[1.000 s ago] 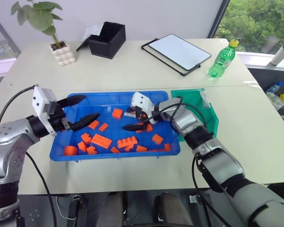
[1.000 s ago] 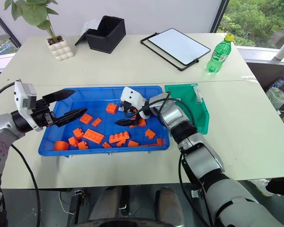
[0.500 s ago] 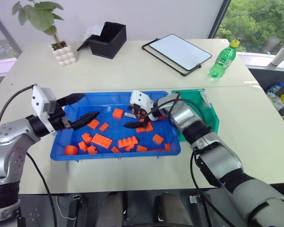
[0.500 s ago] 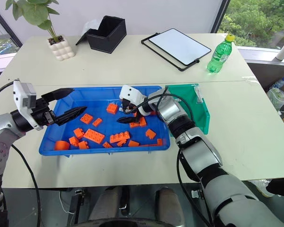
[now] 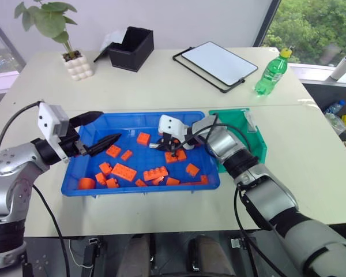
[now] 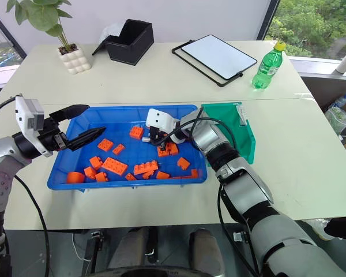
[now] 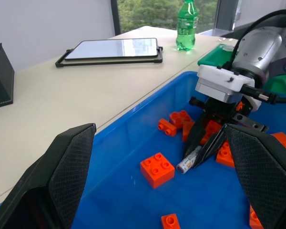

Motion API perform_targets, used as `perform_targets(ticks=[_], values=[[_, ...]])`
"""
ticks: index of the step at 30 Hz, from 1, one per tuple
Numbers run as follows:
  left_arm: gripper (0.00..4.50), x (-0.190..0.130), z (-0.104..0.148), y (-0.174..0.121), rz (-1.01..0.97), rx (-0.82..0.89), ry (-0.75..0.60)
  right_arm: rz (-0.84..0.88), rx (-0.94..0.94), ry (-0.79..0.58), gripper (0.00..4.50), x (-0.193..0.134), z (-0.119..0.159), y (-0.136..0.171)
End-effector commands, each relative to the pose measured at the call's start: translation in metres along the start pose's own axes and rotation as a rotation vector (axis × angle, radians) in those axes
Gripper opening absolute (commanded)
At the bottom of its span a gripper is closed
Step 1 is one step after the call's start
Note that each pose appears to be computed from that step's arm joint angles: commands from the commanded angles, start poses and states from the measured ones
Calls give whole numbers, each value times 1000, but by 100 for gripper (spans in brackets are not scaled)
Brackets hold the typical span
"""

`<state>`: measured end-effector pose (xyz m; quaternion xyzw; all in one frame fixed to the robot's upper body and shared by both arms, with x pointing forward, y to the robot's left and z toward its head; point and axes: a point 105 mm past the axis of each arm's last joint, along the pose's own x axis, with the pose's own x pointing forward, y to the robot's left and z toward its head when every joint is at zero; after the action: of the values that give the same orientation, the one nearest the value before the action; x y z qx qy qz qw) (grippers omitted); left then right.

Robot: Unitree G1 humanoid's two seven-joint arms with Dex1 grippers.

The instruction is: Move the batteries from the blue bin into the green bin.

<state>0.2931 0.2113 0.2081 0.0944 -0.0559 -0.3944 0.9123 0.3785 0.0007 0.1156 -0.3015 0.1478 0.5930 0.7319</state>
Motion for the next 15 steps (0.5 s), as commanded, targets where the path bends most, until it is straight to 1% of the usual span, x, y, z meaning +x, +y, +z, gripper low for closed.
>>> perform_targets(ticks=[1, 7, 9, 10, 15], values=[[450, -1, 9, 3, 12, 41, -29, -4, -41, -16, 75, -3, 11, -1], [450, -1, 9, 3, 14, 40, -33, 11, -47, -13, 75, -1, 11, 3], [450, -1, 9, 3, 14, 41, -34, 9, -46, -14, 24, 0, 11, 2], [450, -1, 9, 3, 14, 42, -35, 17, -49, -10, 13, 1, 11, 3], [450, -1, 8, 3, 13, 42, -35, 14, -52, -18, 13, 2, 14, 4]])
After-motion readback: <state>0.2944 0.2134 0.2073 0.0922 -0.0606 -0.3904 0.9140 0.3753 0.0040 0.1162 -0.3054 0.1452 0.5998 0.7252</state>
